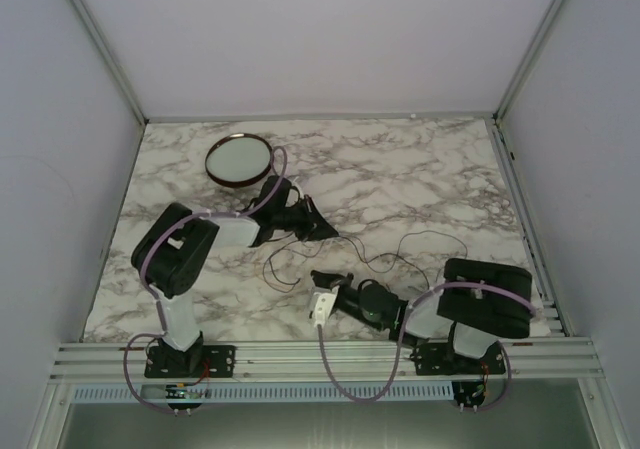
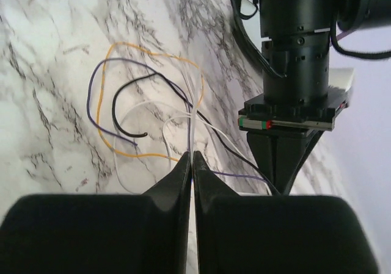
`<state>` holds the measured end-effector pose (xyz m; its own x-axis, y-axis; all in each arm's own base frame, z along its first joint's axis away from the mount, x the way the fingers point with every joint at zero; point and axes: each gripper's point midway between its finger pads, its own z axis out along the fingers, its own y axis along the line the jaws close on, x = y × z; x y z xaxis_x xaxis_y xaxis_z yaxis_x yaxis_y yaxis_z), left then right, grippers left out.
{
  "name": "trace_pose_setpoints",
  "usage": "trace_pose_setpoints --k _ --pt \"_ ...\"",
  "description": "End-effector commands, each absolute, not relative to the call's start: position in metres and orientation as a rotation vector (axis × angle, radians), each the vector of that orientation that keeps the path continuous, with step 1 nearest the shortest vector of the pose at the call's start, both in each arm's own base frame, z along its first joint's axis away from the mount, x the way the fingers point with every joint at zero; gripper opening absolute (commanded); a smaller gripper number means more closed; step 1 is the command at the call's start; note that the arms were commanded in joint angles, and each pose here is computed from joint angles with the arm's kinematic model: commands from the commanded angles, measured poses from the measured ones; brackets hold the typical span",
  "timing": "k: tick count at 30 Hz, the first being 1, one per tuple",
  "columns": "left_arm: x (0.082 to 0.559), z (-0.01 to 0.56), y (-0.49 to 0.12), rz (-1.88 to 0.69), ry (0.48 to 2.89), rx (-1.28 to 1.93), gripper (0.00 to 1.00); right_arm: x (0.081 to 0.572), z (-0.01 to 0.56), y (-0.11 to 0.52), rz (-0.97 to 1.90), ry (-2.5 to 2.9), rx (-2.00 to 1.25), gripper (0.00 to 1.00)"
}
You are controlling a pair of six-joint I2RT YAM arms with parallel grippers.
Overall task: Zip-tie the wires
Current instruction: Tie the cable at the center of the board.
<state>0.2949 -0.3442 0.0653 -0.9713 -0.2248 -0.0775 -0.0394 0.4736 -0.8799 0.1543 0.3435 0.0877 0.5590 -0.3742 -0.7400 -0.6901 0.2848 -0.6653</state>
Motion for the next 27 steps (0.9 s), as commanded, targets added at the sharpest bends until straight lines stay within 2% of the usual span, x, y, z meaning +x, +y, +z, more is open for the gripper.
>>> trace_pose_setpoints --k 1,10,19,27 --pt "0.293 0.082 -0.341 -1.490 2.416 -0.081 0.00 0.152 0.091 0.347 0.445 1.193 -1.241 0.00" --pt "0.290 0.115 -0.344 -1.485 2.160 0.072 0.00 0.165 0.117 0.338 0.733 1.378 -1.147 0.00" --pt "0.288 0.155 -0.343 -1.375 1.929 0.247 0.00 0.155 0.128 0.339 0.949 1.457 -1.112 0.00" --pt "0.281 0.149 -0.332 -1.286 1.846 0.321 0.00 0.152 0.147 0.323 1.053 1.476 -0.960 0.00"
